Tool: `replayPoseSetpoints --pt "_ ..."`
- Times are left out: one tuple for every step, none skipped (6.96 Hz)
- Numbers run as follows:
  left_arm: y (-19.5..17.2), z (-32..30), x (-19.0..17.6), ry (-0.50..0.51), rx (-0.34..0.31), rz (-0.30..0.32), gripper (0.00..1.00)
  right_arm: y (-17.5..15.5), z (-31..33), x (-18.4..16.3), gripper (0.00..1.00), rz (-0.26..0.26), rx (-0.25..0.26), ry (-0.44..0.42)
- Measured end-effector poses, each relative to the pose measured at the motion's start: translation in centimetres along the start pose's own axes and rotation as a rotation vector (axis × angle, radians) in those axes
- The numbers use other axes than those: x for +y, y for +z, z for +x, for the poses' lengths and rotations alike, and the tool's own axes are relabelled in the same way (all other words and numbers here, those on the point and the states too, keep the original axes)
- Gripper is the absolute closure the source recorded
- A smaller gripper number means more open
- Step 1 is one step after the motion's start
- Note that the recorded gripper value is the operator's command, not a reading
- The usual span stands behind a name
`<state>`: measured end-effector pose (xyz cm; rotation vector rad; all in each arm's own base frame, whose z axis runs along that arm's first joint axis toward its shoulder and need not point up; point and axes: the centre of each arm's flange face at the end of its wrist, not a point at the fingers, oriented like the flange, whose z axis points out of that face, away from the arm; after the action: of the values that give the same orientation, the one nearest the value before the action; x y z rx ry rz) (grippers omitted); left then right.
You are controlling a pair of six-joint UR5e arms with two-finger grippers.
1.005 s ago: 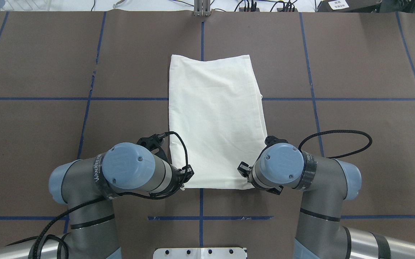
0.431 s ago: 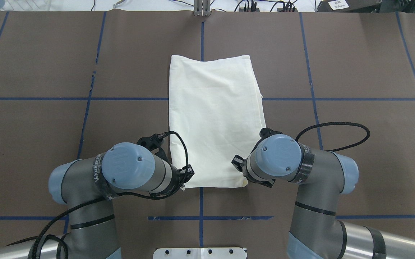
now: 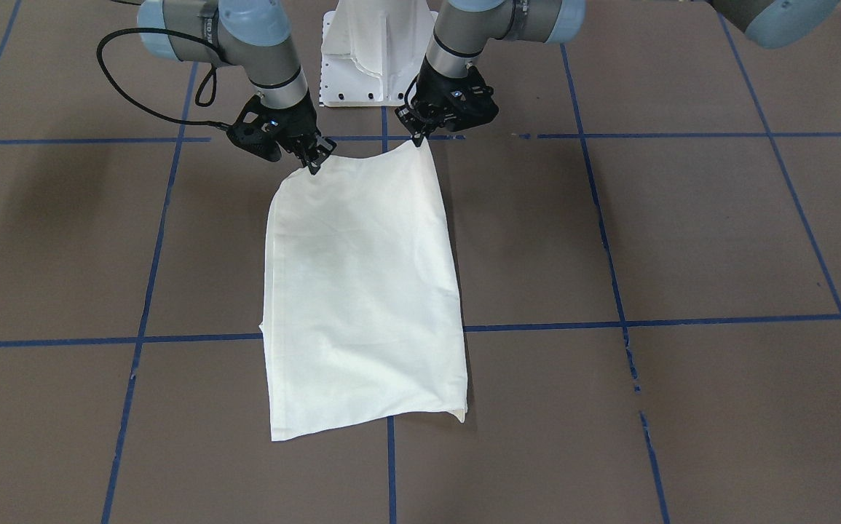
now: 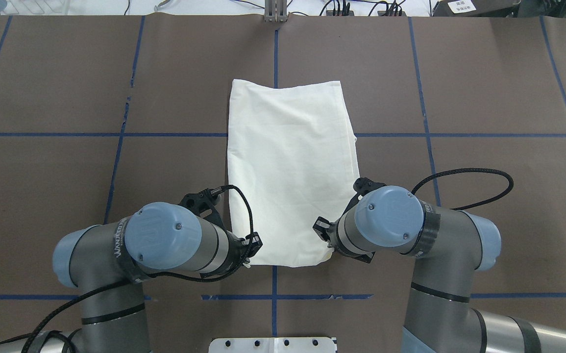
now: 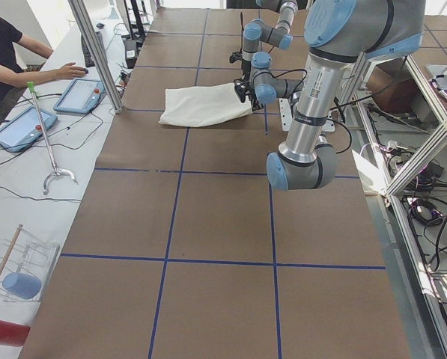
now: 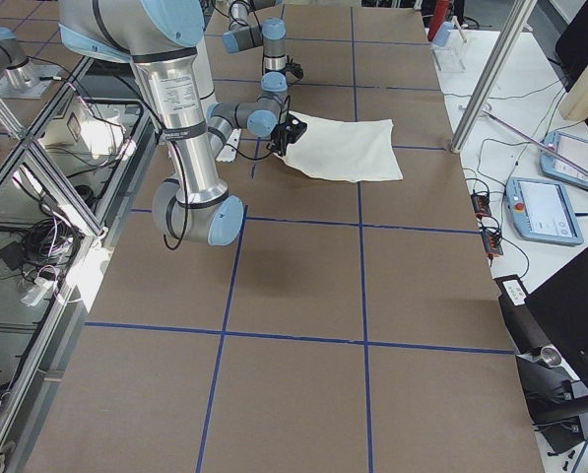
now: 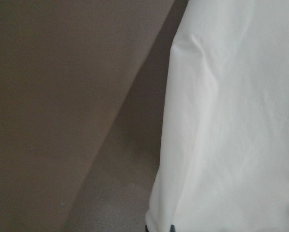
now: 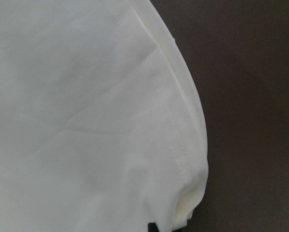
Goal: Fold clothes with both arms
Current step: 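Grasp both near corners of the shirt with left and right grippers, then lift the near edge with both grippers and fold it onto the far half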
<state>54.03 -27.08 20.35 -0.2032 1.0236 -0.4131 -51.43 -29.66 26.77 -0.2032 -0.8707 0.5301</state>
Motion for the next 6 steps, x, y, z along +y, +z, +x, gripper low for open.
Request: replayPoseSetpoints --pt "-0.4 -1.2 2.0 0.014 -0.001 -0.03 1.0 -1.3 1.0 1.7 1.0 -0.03 -0.016 -0.024" --pt "-1.2 -2.0 3.6 0.027 0.004 -0.056 1.0 -2.0 1.9 3.1 1.0 -0.053 -0.022 -0.043" --pt "-2.3 -2.3 4.6 0.037 0.017 -0.075 1.0 -2.3 2.1 3.9 1.0 -0.065 -0.027 -0.054" --pt "-3.8 -2.1 5.0 0.044 0.043 -0.088 1.0 -2.6 1.9 3.8 1.0 -0.064 -0.038 -0.059" --pt "-5.5 -1.5 4.4 0.042 0.076 -0.084 1.0 -3.4 1.2 2.3 1.0 -0.05 -0.075 -0.06" --pt "-7.2 -0.7 2.1 0.027 0.107 -0.062 1.0 -4.6 0.3 -0.6 1.0 -0.043 -0.121 -0.046"
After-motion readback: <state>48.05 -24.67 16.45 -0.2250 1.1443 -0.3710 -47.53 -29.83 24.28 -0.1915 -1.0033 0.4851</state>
